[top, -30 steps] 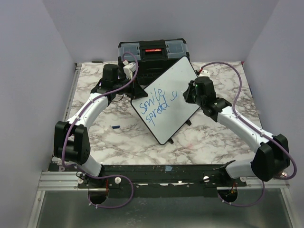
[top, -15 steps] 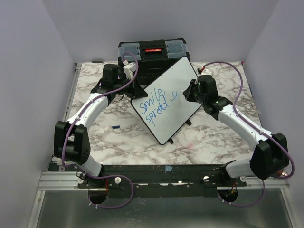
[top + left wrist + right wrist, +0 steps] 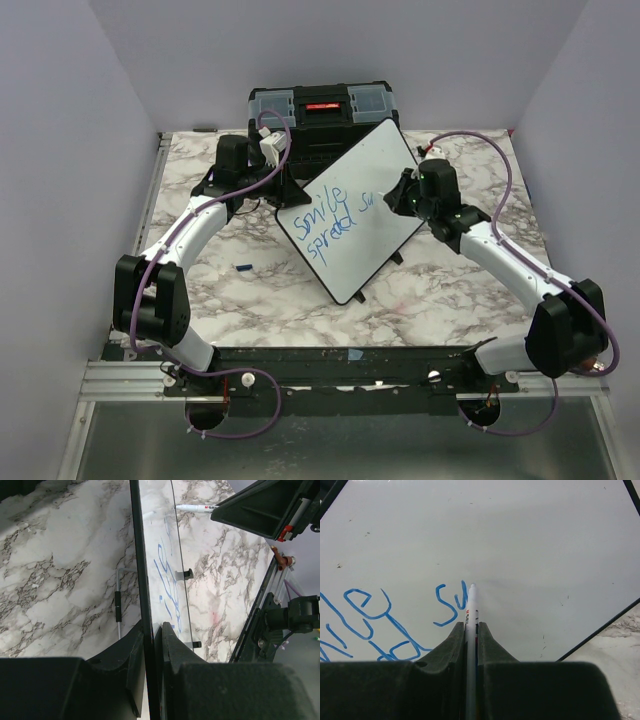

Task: Write a sentence on the whiteboard
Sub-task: Write a sentence on the whiteboard stand.

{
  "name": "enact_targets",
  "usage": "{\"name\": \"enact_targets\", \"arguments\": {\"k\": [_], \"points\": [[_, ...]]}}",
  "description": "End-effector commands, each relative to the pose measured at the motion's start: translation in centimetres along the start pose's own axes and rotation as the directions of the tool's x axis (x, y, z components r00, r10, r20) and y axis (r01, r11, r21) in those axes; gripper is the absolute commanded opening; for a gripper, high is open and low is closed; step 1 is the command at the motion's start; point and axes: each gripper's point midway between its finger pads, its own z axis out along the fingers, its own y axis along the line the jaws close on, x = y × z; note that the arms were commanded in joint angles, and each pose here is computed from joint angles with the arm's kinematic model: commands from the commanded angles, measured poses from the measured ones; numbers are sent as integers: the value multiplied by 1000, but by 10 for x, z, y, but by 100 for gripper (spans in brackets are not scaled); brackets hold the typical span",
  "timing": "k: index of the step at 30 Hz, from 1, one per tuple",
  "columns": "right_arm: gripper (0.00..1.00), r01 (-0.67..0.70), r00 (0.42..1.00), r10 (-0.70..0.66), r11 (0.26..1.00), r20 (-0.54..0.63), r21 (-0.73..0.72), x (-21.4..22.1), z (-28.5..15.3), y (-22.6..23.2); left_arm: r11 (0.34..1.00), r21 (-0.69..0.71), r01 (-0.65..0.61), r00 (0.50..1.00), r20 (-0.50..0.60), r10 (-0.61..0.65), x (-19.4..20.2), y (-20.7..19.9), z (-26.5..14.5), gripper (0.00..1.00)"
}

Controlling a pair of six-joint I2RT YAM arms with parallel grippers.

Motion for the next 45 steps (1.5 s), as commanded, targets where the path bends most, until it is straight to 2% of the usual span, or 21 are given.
{"name": "enact_targets", "arguments": {"k": [1, 13, 18, 34, 45], "points": [[1, -23, 1000, 24, 1000, 7, -18, -3, 5, 1, 982, 7, -187, 979, 86, 186, -28, -10, -4, 0], [1, -38, 999, 38, 998, -2, -44, -1, 18, 4, 982, 9, -189, 978, 87, 187, -28, -10, -4, 0], [1, -39, 999, 38, 999, -24, -33, 11, 19, -1, 982, 9, -189, 978, 87, 187, -28, -11, -4, 0], [1, -68, 988, 49, 989, -146, -128, 53, -1, 7, 982, 7, -186, 979, 86, 185, -27, -10, -4, 0], [1, -67, 993, 59, 995, -98, -78, 35, 3, 2, 982, 7, -187, 979, 87, 186, -27, -10, -4, 0]]}}
